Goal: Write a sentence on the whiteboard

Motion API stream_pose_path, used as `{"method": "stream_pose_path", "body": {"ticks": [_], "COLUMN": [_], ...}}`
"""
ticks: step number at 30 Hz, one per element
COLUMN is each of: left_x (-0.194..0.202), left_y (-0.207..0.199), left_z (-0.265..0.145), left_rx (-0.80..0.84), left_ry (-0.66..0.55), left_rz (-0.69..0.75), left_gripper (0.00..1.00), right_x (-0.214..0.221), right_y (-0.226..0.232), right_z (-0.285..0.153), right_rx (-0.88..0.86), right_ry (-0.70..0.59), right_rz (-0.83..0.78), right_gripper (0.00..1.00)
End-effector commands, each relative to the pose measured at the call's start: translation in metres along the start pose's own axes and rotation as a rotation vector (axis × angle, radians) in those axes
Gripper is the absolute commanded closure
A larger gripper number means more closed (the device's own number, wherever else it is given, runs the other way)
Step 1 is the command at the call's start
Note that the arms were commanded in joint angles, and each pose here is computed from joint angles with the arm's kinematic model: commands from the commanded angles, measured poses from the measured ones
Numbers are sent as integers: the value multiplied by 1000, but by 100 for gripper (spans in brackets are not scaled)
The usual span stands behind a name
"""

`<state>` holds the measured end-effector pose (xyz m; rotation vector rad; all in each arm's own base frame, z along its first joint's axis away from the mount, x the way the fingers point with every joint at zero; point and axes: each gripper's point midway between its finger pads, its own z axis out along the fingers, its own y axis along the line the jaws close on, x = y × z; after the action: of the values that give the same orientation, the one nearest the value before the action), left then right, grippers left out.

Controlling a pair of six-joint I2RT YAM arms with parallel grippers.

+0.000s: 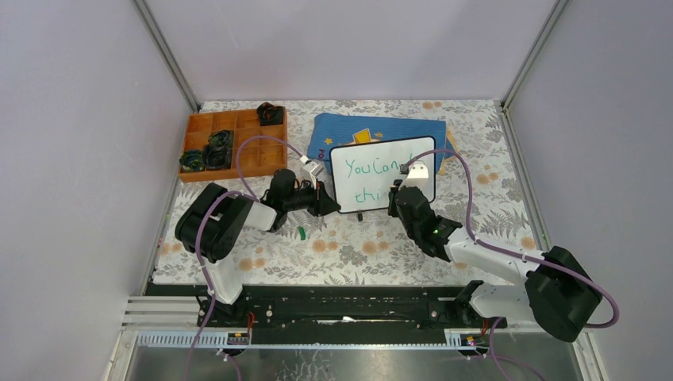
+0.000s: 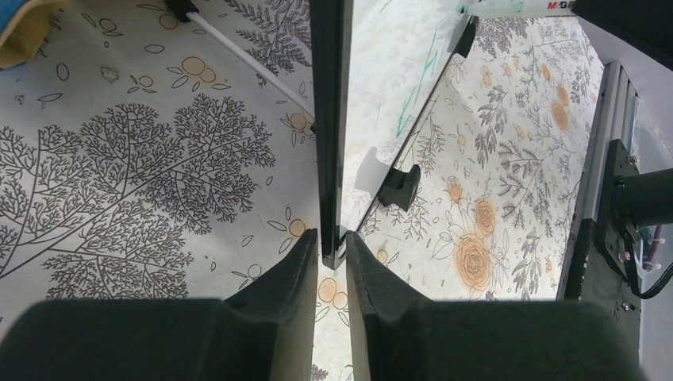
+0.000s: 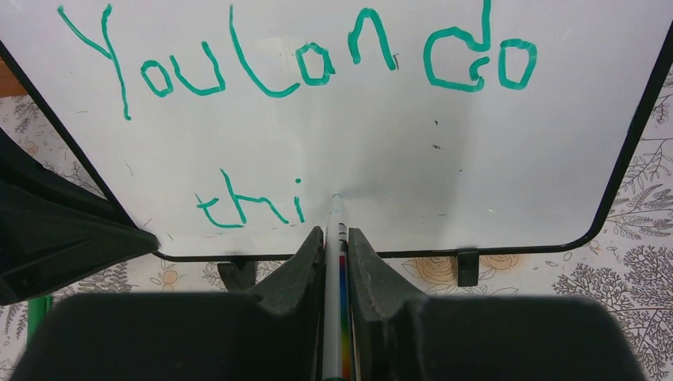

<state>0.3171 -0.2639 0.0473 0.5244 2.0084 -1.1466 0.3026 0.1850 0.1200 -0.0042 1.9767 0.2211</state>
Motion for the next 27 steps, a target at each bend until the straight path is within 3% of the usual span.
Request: {"method": "stream_pose_path", "body": {"ticks": [1, 27], "left_x": [-11, -10], "left_y": [3, 3], "left_z": [4, 5], "left_rx": [-18, -19], "left_ry": [-23, -19], "left_rz": [48, 46], "left_gripper": [75, 75], "right_x": [-28, 1], "right_y": [9, 7], "right_z": [4, 6], "right_rx": [-7, -12], "right_ry": [-71, 24], "right_rz": [41, 16], "right_gripper": [100, 100]}}
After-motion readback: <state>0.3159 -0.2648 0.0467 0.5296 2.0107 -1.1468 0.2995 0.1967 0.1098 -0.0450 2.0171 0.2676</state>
